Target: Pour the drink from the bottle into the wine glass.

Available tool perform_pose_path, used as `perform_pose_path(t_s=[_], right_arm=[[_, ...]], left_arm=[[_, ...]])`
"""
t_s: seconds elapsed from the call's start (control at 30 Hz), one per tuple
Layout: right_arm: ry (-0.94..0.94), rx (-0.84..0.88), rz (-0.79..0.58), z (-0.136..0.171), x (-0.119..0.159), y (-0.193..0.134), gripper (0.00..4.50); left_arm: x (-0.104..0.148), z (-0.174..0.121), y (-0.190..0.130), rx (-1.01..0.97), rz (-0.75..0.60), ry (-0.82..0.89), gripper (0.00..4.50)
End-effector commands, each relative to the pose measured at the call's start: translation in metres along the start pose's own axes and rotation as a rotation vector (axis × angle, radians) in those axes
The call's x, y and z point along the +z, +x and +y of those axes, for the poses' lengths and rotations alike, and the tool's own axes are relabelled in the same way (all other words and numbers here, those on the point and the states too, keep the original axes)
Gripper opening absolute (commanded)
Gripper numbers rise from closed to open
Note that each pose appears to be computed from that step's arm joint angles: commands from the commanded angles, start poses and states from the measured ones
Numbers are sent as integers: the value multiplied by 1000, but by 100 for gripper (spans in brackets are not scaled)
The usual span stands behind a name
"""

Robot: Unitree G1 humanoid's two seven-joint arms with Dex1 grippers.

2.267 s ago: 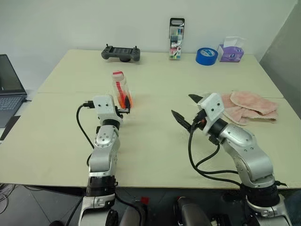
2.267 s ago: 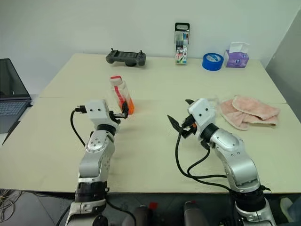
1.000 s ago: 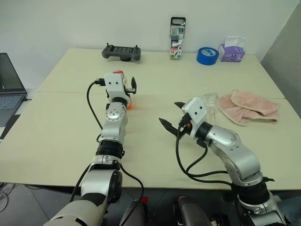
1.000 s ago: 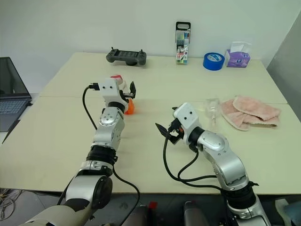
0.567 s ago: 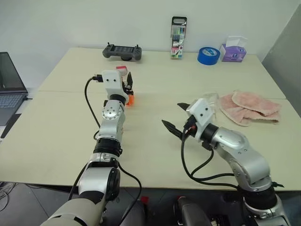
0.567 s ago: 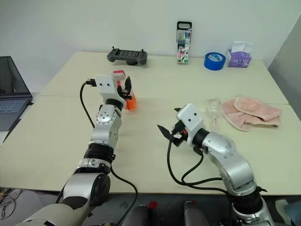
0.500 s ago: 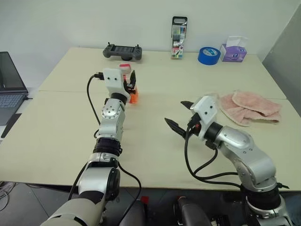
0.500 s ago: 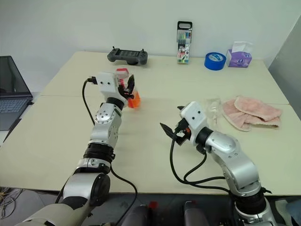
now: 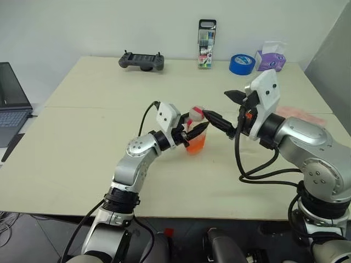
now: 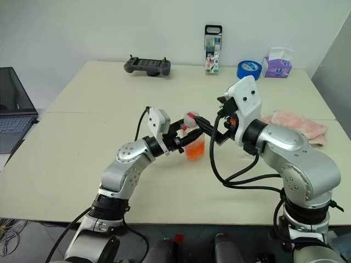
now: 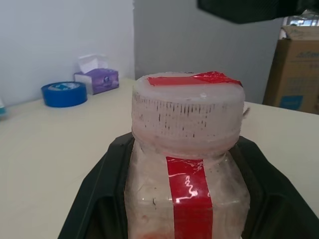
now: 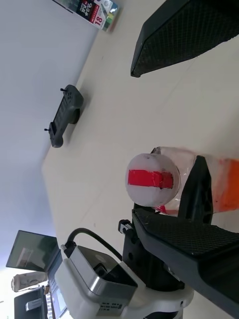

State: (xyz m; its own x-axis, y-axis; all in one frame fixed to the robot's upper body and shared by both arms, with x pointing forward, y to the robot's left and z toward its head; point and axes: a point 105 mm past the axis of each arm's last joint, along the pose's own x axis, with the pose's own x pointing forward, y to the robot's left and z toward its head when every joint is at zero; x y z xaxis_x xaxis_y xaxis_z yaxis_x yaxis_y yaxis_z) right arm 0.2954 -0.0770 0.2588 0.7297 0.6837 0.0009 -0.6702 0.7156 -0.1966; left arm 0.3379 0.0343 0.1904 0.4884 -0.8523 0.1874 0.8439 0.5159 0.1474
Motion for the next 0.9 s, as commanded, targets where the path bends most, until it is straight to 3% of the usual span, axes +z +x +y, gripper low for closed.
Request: perform_pose_path(t_s=[0.03,0.4,0.5,0.7,0.9], right_arm=[[0,0,-12,9,1,-3,450],[53,-91,-5,9,-9,3,450],[55,-93,-1,8,-11,4,388],[43,-71,50,12,-19,5,178],[-5,8,25,15,-13,6,177]], left_arm=[[18,-18,5,-71,-68,28,215],[13,-23,3,-76,-49,59,215],[11,-20,3,-68,-44,61,215],[11,-15,3,-60,-40,70,215],[14,-19,5,-84,-52,65,215]])
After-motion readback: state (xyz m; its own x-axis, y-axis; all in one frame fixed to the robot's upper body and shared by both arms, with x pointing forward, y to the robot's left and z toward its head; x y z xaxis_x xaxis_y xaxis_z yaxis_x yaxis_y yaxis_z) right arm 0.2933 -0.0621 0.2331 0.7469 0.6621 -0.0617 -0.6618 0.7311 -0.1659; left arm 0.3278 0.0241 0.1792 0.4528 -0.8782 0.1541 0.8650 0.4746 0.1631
